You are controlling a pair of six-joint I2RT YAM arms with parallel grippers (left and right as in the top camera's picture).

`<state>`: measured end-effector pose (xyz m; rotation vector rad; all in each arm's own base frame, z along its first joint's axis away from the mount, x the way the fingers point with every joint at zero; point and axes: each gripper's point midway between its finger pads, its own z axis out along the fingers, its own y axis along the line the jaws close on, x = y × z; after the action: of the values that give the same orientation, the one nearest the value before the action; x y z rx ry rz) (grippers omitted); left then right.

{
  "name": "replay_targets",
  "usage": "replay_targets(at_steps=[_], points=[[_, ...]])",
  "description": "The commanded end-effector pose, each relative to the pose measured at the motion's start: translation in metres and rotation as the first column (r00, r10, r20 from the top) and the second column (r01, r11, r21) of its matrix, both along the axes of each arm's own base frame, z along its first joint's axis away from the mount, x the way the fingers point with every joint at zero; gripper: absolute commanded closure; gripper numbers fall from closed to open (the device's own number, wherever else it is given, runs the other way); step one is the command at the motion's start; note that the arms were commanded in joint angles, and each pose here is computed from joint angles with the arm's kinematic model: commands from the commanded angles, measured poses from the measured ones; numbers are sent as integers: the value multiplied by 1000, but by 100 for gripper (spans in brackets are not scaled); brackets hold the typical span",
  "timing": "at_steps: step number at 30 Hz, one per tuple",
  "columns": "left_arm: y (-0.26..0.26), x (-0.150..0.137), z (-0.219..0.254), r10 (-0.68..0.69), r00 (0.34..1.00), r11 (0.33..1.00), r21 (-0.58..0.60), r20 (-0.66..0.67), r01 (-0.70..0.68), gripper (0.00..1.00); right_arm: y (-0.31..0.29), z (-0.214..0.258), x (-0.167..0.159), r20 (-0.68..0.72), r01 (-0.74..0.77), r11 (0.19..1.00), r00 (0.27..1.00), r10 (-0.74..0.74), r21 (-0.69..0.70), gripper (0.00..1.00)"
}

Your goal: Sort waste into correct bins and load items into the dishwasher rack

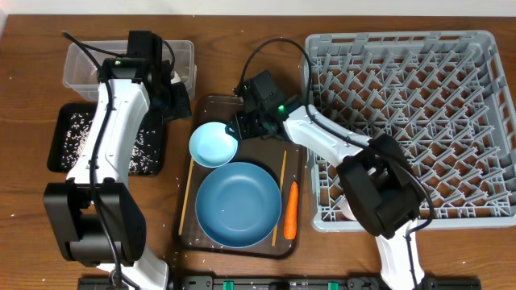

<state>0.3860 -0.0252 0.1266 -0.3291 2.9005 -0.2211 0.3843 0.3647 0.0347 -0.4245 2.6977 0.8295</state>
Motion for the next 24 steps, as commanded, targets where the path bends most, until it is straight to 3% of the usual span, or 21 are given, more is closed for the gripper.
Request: replay_targets(at_steps=[1, 4, 12, 15, 18, 24], points=[[0, -6, -8, 10, 1000, 1000, -1, -29, -10, 50, 9, -12, -10, -28, -17, 1000, 999, 17, -4, 68], [1, -9, -13, 8, 999, 1000, 5, -39, -8, 50, 13, -13, -14, -26, -27, 1000, 999, 27, -7, 73], [1, -10, -14, 8, 999, 1000, 5, -44, -8, 50, 19, -23, -22, 39, -6, 993, 999, 10, -114, 75], [1, -10, -14, 8, 999, 1000, 5, -44, -8, 50, 21, -25, -24, 56, -1, 991, 998, 9, -136, 82], [1, -10, -15, 8, 999, 1000, 5, -44, -8, 50, 20, -25, -24, 56, 0, 990, 998, 8, -140, 99], [1, -10, -15, 8, 999, 1000, 5, -44, -8, 50, 17, -16, -15, 56, 15, 990, 998, -8, -138, 99]])
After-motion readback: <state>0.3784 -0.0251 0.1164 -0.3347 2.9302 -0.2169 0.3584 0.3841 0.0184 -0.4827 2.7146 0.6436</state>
